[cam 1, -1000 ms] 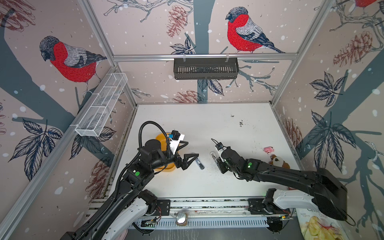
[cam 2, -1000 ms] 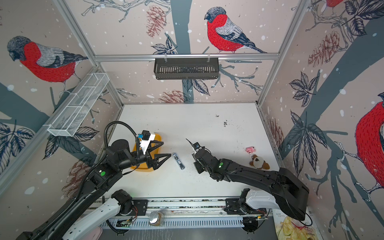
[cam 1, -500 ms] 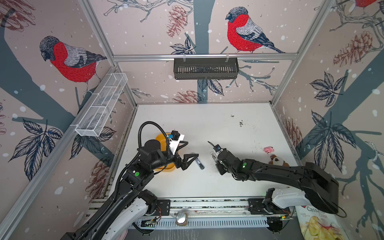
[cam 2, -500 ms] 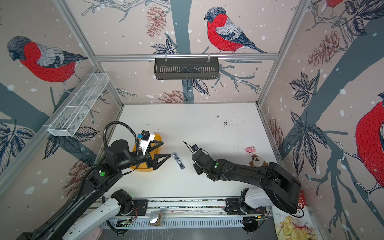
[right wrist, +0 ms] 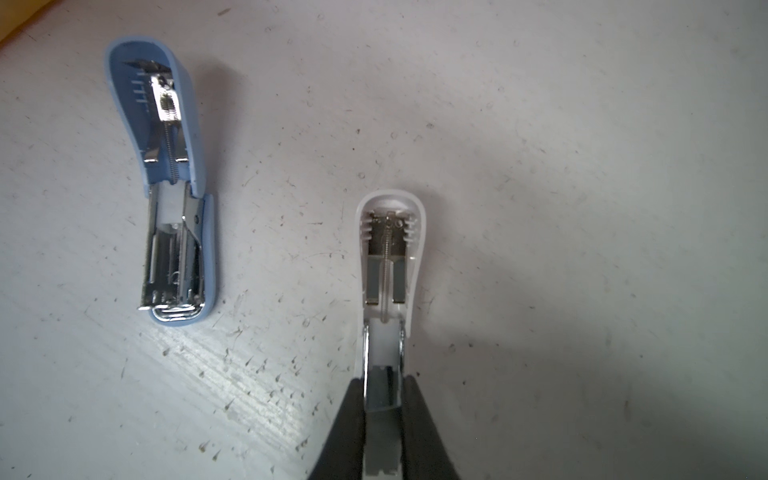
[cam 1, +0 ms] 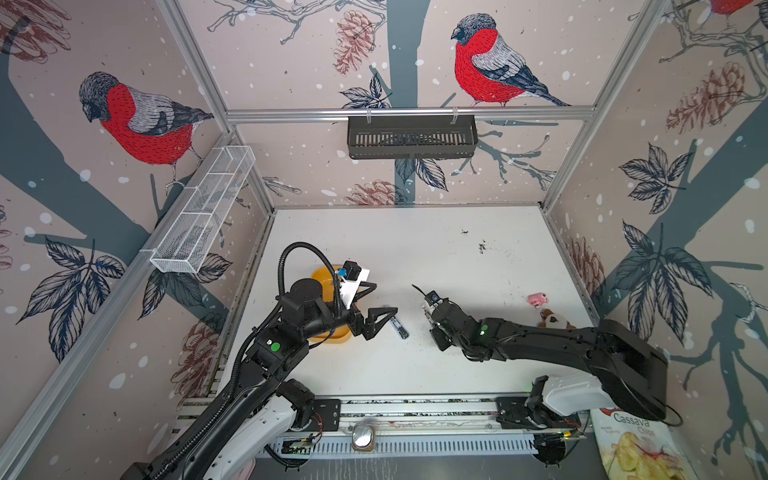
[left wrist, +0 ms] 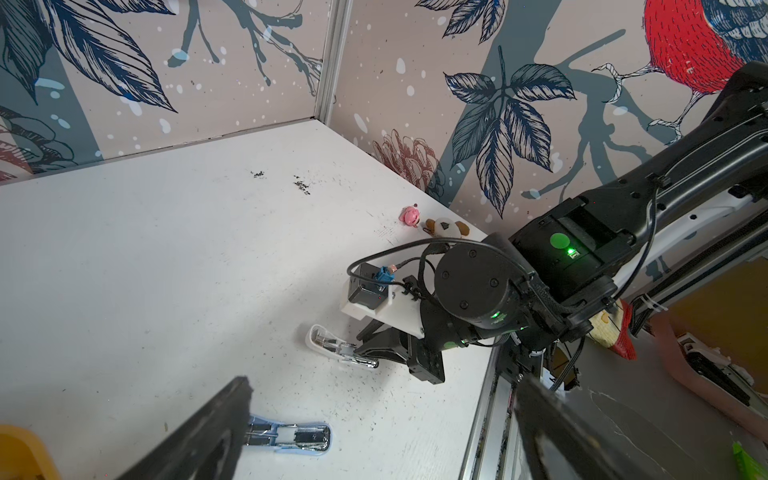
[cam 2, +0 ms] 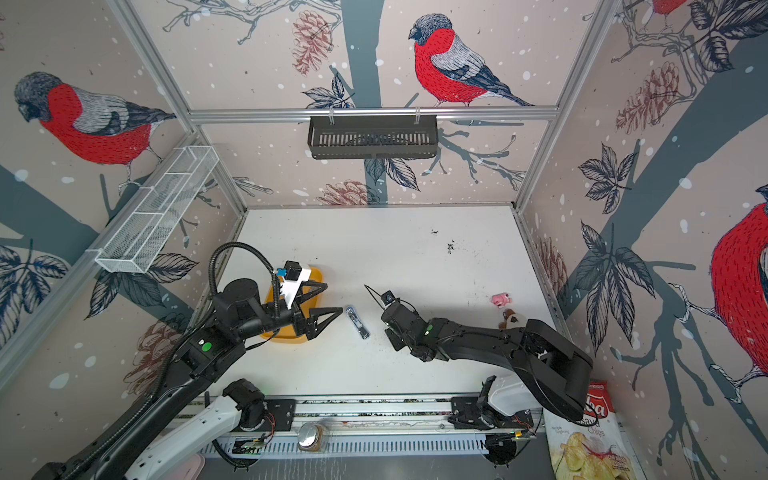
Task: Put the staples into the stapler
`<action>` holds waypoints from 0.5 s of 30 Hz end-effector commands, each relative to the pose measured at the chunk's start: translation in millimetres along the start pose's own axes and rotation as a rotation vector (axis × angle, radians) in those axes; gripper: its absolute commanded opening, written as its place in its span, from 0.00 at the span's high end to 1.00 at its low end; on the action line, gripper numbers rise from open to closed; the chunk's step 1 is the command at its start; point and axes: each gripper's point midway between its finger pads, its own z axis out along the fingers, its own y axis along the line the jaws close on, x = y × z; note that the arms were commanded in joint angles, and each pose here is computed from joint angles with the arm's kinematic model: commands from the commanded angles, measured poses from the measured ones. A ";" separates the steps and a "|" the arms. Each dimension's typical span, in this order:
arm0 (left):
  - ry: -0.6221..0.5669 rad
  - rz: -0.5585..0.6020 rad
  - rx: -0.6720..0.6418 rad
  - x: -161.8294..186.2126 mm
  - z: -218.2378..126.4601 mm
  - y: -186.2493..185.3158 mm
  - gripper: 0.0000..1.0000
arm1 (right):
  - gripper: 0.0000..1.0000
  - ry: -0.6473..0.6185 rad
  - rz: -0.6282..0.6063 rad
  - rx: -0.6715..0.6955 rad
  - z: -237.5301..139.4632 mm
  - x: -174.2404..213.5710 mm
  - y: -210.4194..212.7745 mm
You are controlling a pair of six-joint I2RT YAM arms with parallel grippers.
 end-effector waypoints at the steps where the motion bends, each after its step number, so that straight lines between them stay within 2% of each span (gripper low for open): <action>1: -0.016 0.024 -0.007 -4.4 -0.5 1.0 0.02 | 0.83 -0.029 0.009 0.004 0.4 -8.4 1.1; 15: -0.019 0.027 -0.010 -5.2 -1.2 0.9 0.02 | 0.83 -0.018 0.011 0.023 5.5 -4.5 -1.1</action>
